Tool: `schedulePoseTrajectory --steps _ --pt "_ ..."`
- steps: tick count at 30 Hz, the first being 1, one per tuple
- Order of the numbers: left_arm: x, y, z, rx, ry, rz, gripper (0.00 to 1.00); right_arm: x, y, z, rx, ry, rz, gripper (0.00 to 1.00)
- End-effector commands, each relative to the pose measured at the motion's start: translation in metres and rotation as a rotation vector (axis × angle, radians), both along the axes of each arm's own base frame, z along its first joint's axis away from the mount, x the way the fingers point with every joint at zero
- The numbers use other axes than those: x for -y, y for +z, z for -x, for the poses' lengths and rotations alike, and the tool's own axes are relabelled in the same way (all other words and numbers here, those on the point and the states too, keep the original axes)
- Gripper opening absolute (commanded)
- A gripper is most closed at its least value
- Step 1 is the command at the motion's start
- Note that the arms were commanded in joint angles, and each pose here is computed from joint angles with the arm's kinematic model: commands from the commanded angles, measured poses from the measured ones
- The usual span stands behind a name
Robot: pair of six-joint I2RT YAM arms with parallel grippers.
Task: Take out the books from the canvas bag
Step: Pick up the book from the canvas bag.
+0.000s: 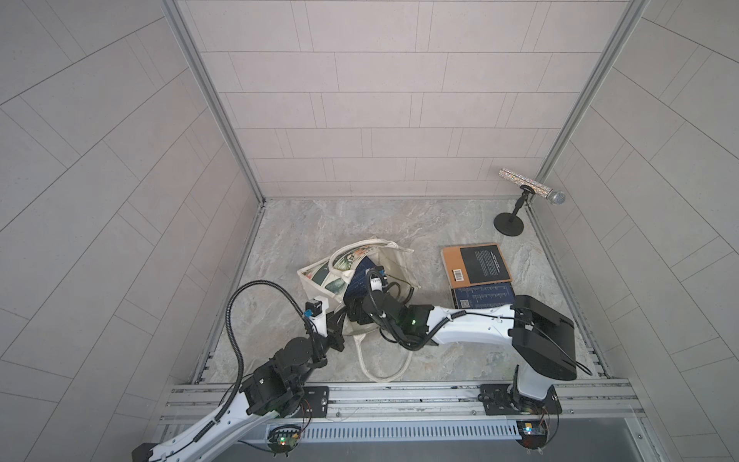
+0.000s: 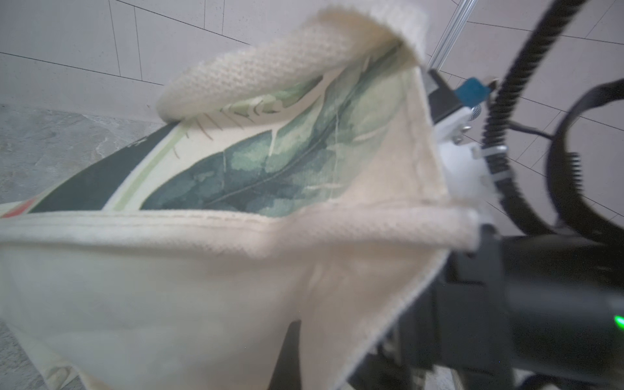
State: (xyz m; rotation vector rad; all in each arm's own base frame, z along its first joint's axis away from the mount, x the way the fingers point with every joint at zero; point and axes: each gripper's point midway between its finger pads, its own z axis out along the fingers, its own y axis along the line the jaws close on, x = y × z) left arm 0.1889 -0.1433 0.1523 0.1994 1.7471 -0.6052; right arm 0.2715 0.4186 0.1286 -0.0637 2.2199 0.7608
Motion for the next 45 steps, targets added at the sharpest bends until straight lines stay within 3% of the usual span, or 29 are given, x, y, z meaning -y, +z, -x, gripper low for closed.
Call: schedulePoseTrajectory --steps 1,12,16,22,37,45 --pt "0.011 -0.007 0.007 0.002 -0.077 -0.017 0.00 0.009 -0.016 -0.018 -0.027 -0.047 0.016 0.80" --pt "0.017 -0.012 0.005 -0.008 -0.090 -0.045 0.00 0.009 -0.044 -0.053 -0.102 -0.146 -0.006 0.79" --pt "0.021 -0.014 0.006 -0.013 -0.111 -0.051 0.00 0.004 -0.056 -0.065 -0.167 -0.153 -0.110 0.70" --pt "0.024 -0.014 0.007 -0.009 -0.126 -0.050 0.00 -0.005 -0.025 -0.076 -0.079 -0.091 -0.123 0.57" --pt "0.029 -0.014 0.008 -0.006 -0.152 -0.054 0.00 -0.002 0.009 -0.085 0.005 -0.089 -0.187 0.52" --pt "0.032 -0.013 0.011 0.000 -0.173 -0.049 0.00 -0.017 0.023 -0.094 0.001 -0.012 -0.235 0.52"
